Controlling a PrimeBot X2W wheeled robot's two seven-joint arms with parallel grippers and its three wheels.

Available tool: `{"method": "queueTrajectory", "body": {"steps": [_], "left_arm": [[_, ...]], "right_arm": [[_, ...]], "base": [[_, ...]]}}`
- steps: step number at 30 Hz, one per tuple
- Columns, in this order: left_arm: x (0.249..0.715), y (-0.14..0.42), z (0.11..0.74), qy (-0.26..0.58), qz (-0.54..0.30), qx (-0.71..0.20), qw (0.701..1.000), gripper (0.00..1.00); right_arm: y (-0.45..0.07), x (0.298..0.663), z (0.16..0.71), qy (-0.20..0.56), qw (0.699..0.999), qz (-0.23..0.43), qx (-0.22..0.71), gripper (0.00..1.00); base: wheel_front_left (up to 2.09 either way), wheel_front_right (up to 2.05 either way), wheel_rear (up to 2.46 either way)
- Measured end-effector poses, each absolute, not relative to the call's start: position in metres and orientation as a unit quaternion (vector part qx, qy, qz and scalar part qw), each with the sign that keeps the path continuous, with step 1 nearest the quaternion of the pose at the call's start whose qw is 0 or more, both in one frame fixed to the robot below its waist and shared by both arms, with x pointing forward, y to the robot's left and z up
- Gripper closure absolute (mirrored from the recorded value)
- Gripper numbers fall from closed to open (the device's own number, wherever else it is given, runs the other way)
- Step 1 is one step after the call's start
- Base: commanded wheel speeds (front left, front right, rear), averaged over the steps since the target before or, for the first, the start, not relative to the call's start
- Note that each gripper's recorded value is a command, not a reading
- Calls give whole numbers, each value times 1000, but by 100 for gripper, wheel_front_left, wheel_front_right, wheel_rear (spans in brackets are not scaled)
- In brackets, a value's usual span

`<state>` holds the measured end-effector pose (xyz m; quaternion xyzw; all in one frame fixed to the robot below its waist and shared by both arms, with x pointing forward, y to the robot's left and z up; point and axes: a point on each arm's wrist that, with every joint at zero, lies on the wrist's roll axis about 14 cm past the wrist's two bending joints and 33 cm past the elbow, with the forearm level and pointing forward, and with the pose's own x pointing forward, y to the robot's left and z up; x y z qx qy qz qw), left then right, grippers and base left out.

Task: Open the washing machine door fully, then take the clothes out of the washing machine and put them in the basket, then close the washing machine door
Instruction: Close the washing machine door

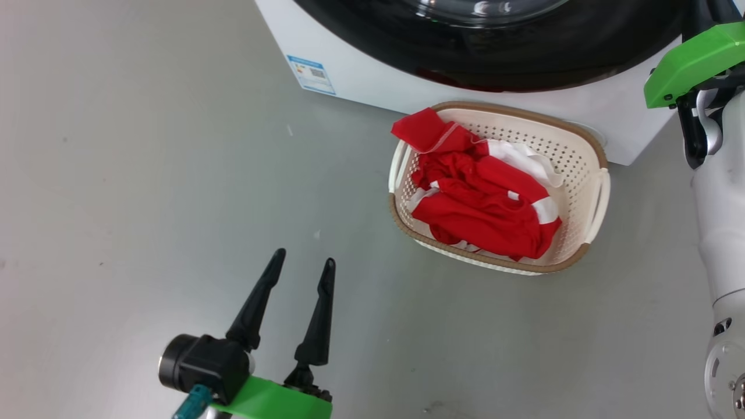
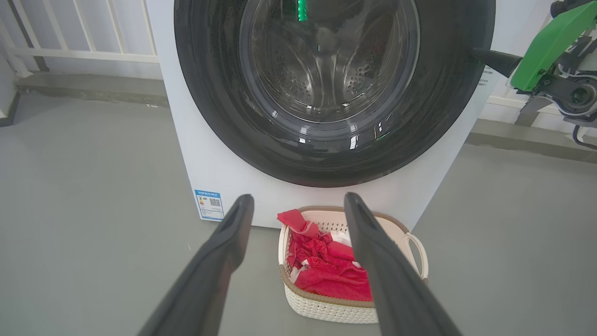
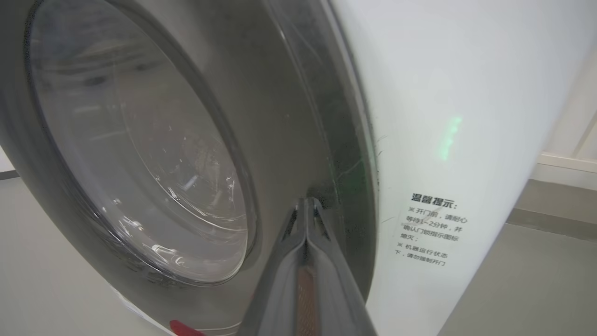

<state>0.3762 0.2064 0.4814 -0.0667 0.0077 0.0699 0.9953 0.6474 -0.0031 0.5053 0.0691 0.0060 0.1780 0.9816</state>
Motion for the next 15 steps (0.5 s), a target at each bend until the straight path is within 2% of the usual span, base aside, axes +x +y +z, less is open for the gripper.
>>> {"method": "queueTrajectory", "body": {"steps": [2,3,4,6,8,9,15], "left_arm": [[378,206,482,6,69,-76,995,0],[379,206,482,5,69,-78,995,0],[380,206,482,4,69,-79,995,0],[381,206,482,3,68,-80,994,0],[382,207,483,1,68,-81,994,0],[383,207,483,1,69,-82,994,0],[388,203,489,-10,61,-89,994,0]], "right_arm": [[-7,646,508,4,982,174,72,100],[-10,645,509,2,983,171,72,88],[-12,643,509,2,983,169,73,66],[-20,638,507,4,984,162,74,53],[-24,630,503,8,984,160,72,13],[-26,626,502,10,985,160,70,0],[-44,601,504,2,986,156,50,0]], "base": [[0,0,0],[0,0,0],[0,0,0],[0,0,0],[0,0,0],[0,0,0],[0,0,0]]}}
